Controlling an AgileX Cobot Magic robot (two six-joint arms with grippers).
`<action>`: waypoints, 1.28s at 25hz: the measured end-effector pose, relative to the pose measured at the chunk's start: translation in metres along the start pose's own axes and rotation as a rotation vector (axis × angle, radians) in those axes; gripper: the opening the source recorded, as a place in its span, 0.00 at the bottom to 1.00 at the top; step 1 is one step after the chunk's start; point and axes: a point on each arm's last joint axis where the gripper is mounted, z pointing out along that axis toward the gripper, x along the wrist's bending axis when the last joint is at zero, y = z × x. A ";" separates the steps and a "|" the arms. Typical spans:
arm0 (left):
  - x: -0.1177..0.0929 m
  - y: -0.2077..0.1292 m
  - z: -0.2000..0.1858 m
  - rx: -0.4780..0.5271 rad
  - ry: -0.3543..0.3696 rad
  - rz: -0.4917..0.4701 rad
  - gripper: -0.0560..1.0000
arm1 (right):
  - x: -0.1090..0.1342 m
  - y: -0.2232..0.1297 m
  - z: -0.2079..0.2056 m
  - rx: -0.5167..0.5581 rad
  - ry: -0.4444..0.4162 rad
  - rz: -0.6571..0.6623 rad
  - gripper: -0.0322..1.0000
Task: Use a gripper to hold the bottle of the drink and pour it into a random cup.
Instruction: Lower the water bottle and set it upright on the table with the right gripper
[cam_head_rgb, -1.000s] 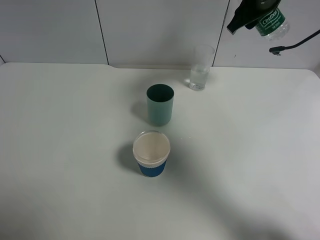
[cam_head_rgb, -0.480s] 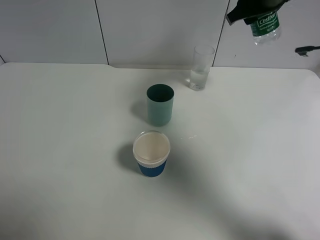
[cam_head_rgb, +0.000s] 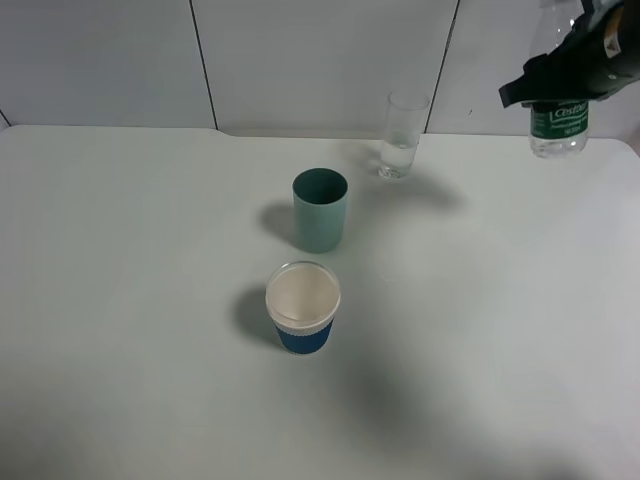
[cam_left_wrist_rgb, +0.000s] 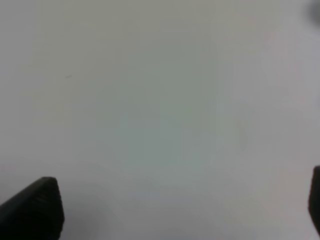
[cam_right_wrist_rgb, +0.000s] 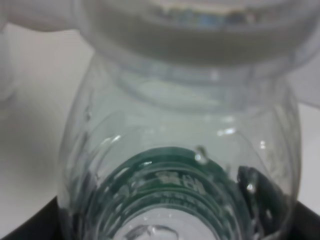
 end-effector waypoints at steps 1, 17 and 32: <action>0.000 0.000 0.000 0.000 0.000 0.000 0.99 | 0.001 -0.008 0.000 -0.010 0.020 0.004 0.58; 0.000 0.000 0.000 0.000 0.000 0.000 0.99 | 0.023 -0.061 0.006 -0.291 0.131 -0.163 0.58; 0.000 0.000 0.000 0.000 0.000 0.000 0.99 | 0.038 -0.098 0.053 -0.239 0.118 0.098 0.58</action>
